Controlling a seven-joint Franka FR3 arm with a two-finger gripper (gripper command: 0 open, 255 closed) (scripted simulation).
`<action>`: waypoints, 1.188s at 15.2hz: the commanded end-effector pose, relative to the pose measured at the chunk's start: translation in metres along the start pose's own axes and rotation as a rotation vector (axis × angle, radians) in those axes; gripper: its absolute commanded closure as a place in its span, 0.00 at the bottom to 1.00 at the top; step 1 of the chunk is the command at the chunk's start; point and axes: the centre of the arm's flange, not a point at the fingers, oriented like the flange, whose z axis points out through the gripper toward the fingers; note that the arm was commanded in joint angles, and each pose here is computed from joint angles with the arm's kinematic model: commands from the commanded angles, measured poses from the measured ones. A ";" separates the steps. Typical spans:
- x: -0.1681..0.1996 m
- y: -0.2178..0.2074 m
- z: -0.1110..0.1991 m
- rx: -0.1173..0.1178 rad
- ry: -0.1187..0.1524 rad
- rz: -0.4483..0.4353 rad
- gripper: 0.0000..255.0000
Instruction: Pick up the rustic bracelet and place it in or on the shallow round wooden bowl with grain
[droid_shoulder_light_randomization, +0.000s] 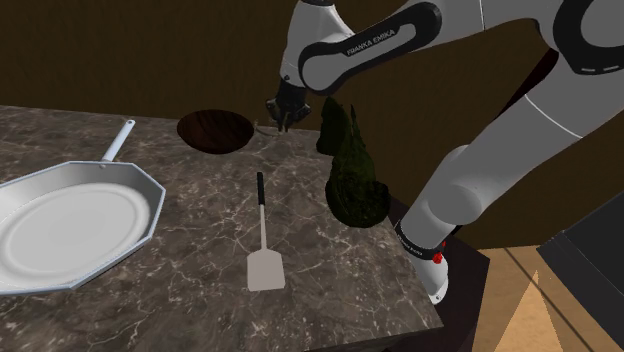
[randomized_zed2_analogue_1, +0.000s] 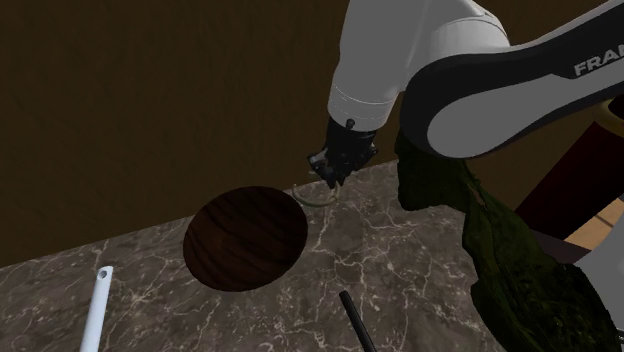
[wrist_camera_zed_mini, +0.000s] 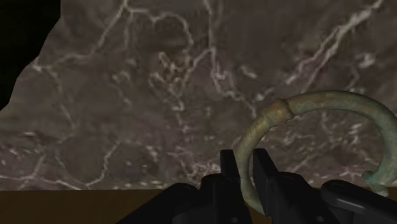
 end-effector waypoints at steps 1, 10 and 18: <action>0.002 -0.001 -0.009 0.000 0.000 0.000 1.00; 0.010 -0.003 -0.056 0.000 0.000 0.000 1.00; 0.018 -0.005 -0.097 0.000 0.000 0.000 1.00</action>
